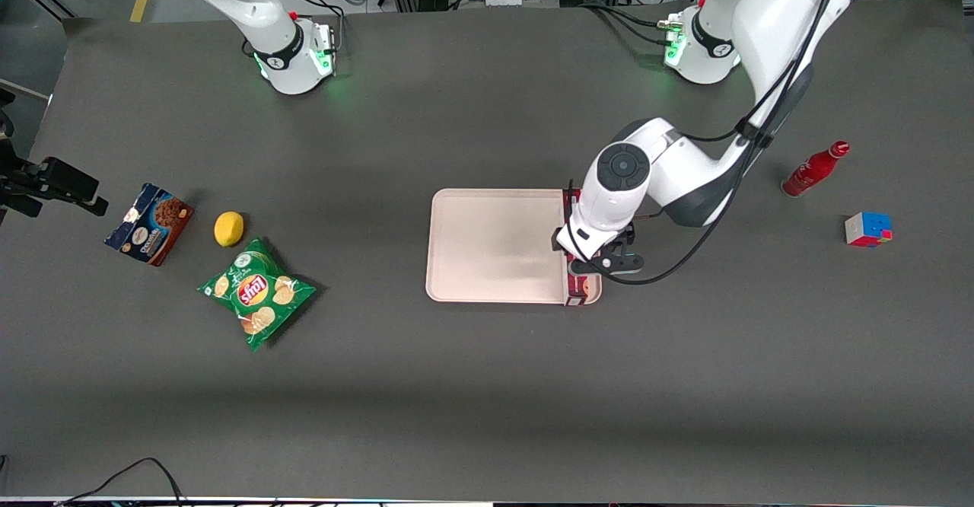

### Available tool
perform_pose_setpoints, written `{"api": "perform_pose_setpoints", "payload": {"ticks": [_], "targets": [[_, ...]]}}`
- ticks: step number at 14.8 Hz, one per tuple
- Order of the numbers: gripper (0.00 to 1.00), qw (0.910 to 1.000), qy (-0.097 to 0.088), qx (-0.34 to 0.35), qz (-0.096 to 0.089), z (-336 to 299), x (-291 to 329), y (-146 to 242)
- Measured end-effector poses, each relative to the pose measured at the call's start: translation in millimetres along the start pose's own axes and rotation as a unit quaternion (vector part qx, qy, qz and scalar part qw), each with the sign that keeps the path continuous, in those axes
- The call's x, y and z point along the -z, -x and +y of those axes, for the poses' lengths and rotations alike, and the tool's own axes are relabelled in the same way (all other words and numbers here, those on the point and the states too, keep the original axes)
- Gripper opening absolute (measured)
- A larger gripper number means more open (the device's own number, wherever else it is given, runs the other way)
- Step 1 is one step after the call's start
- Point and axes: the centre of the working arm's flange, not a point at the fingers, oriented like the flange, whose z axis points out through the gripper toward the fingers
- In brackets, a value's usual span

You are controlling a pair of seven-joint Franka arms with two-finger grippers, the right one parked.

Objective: Place red cookie box on tray

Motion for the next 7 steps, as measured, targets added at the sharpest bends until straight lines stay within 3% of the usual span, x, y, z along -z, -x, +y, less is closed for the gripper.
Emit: {"api": "perform_pose_setpoints", "payload": {"ticks": [3, 7], "targets": [[1.00, 0.9992, -0.028, -0.021, 0.020, 0.0, 66.2, -11.7], [1.00, 0.9980, -0.028, -0.057, -0.008, -9.7, 137.4, -29.2]]}}
